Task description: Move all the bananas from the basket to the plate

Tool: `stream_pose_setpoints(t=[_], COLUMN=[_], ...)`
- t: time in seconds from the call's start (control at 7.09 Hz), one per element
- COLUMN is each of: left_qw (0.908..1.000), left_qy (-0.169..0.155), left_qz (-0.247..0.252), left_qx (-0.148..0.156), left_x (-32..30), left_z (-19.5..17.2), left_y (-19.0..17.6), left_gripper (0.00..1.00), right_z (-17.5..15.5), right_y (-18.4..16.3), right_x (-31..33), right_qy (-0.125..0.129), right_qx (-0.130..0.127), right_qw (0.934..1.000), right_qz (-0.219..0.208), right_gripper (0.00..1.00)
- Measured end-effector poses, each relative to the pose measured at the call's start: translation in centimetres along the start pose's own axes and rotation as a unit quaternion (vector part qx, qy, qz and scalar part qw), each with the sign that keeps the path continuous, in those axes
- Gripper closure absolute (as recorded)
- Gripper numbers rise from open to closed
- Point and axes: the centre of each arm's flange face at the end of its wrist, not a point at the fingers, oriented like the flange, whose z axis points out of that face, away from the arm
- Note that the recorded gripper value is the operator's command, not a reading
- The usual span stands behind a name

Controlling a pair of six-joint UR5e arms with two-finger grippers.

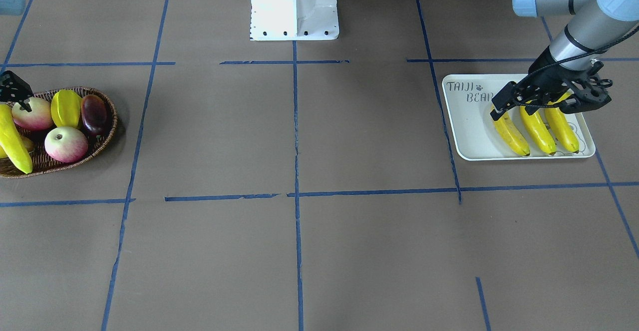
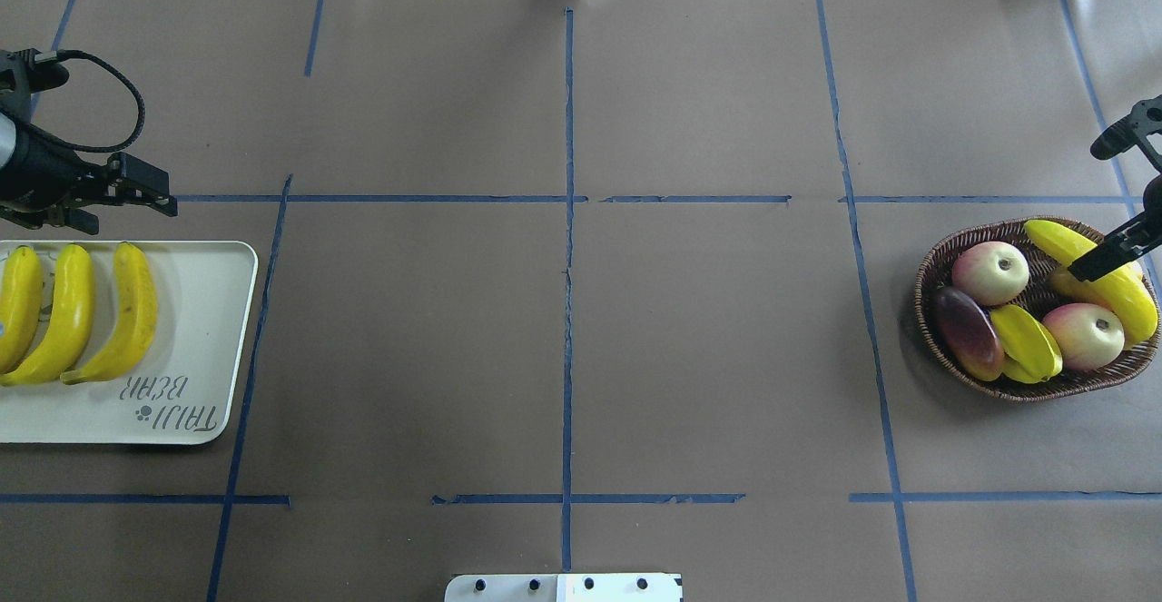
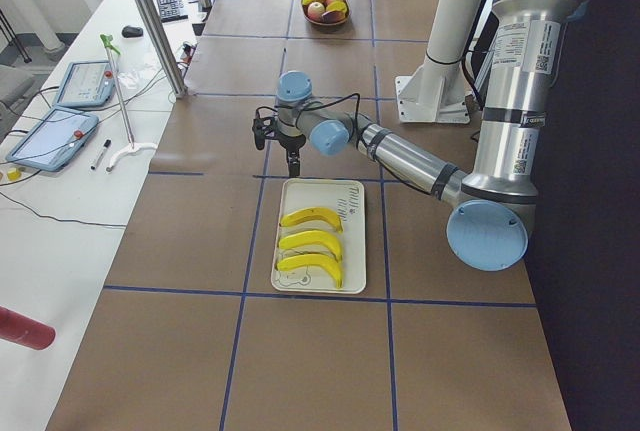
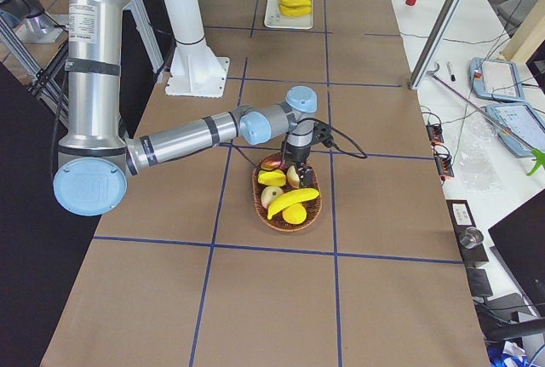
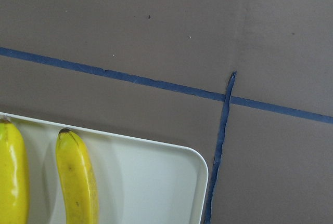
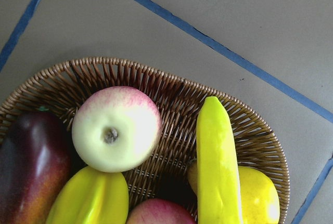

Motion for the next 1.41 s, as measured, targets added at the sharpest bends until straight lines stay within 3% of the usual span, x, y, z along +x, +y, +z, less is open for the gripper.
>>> stream_pose_setpoints(t=[0.71, 1.41], left_qw=[1.0000, 1.0000], left_qy=[0.001, 0.003], left_qz=[0.001, 0.003], left_qx=[0.001, 0.001], left_x=[0.1, 0.3], left_z=[-0.1, -0.2], left_y=[0.0, 0.1], left_gripper=[0.00, 0.00], right_z=[1.7, 3.8], right_y=[1.1, 1.3], right_x=[1.5, 2.5], right_qy=[0.019, 0.021], right_qx=[-0.020, -0.039], right_qw=[0.9996, 0.9989], right_qz=[0.008, 0.017], right_gripper=[0.01, 0.02])
